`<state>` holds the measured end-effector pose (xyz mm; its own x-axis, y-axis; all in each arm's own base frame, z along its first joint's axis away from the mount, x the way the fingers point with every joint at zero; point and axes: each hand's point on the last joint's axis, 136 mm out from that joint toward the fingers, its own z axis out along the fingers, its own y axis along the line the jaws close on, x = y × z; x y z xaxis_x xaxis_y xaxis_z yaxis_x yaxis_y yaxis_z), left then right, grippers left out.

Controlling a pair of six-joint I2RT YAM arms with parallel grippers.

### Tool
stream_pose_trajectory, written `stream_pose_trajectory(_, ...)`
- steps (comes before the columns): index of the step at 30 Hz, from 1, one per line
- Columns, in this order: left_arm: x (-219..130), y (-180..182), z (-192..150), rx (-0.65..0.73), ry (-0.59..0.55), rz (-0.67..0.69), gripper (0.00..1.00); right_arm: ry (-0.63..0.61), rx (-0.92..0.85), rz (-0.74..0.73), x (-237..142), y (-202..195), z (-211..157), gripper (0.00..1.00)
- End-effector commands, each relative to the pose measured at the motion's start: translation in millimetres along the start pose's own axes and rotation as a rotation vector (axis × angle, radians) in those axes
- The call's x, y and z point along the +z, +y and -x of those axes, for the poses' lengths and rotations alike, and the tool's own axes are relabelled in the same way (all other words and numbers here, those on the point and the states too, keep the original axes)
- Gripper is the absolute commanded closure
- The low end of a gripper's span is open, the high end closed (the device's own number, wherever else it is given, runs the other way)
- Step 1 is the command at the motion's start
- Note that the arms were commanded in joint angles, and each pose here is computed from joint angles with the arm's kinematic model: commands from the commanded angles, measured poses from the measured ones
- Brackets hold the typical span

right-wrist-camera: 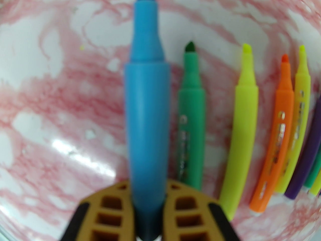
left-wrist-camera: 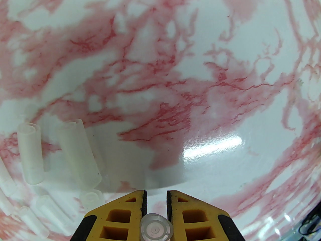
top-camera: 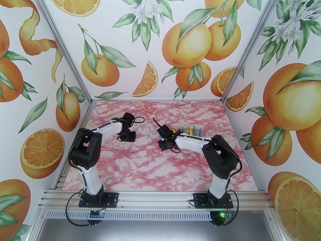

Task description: Open the pen caps

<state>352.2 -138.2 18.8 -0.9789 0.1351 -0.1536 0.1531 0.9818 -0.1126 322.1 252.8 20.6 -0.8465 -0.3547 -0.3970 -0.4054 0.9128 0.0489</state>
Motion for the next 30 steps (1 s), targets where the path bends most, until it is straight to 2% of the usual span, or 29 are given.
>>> stream_pose_trajectory(1, 1, 0, 5, 0.029, 0.005, 0.018, 0.92, 0.027, -0.015, -0.026, 3, -5, -1, 0.91)
stream_pose_trajectory(19, 4, 4, 1, 0.037, 0.018, 0.037, 0.68, 0.046, -0.027, -0.055, 3, -10, -4, 0.75)
stream_pose_trajectory(30, -11, 2, 5, 0.037, -0.022, 0.034, 0.66, 0.036, -0.029, -0.071, -4, -13, -3, 0.72)
